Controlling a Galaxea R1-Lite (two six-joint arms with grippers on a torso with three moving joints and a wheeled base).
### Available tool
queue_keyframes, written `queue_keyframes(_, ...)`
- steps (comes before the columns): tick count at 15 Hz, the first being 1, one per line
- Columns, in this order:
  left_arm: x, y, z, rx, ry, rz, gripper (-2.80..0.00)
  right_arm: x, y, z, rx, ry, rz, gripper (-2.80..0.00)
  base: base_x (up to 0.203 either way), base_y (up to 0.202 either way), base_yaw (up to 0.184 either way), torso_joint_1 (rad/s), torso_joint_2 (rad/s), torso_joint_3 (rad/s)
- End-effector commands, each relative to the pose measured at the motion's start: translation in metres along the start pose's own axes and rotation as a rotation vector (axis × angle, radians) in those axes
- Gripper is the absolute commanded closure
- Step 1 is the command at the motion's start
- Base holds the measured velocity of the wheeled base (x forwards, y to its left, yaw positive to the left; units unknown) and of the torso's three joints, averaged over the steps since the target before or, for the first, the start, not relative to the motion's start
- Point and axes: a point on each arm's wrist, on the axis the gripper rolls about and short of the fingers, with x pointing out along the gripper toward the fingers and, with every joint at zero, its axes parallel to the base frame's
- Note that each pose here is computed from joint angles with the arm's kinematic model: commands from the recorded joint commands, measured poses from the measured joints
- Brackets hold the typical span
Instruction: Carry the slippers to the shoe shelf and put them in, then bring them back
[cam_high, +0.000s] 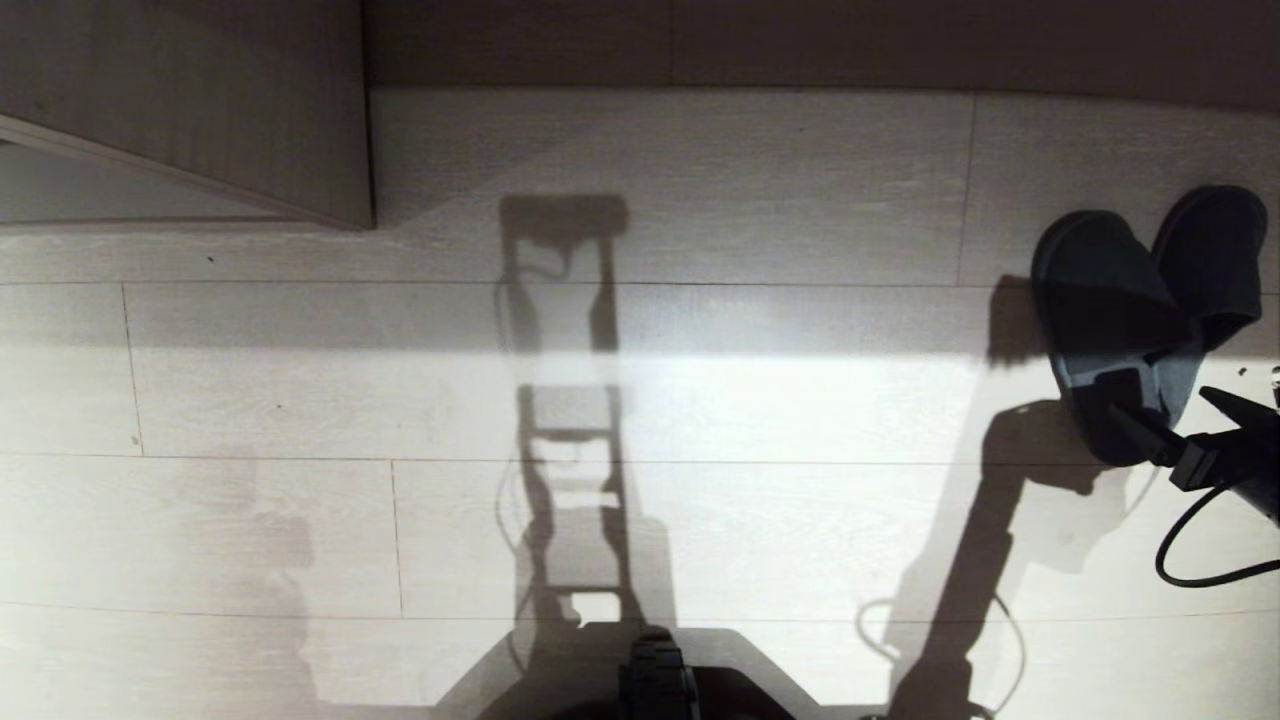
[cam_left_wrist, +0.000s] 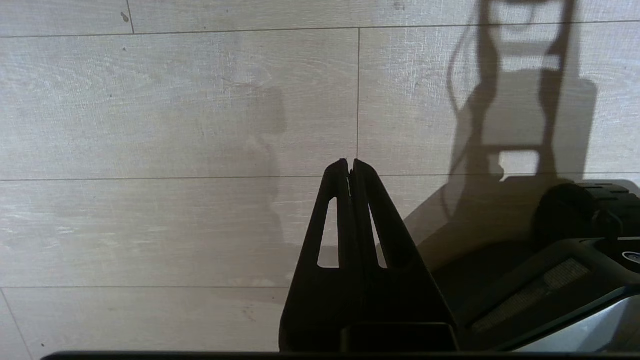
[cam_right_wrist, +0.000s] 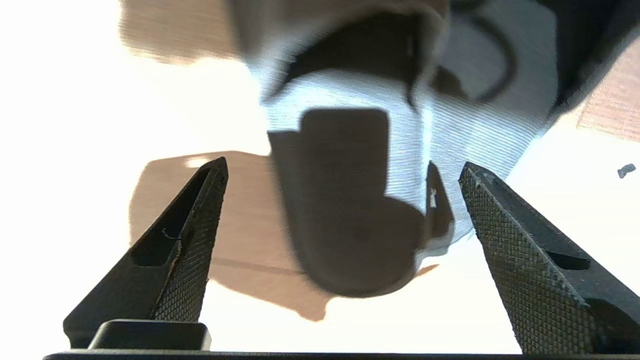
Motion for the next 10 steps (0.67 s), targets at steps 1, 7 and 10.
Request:
queue_keyframes(1,0.0,0.0,0.0,0.002,0.0,0.002,0.0,-0.013,0.01,0.015,0.0,-0.034,0.06,-2.8,0.0,0.0,0.0,0.0,0.0,0.0)
queue_keyframes(7,0.0,0.0,0.0,0.011,0.0,0.0,0.0,0.01,0.056,0.012,0.09,0.016,0.219,0.0,0.0,0.0,0.0,0.0,0.0,0.0)
queue_keyframes(10,0.0,0.0,0.0,0.009,0.0,0.0,0.0,0.054,0.081,0.019,0.072,-0.002,0.066,0.0,0.0,0.0,0.0,0.0,0.0,0.0)
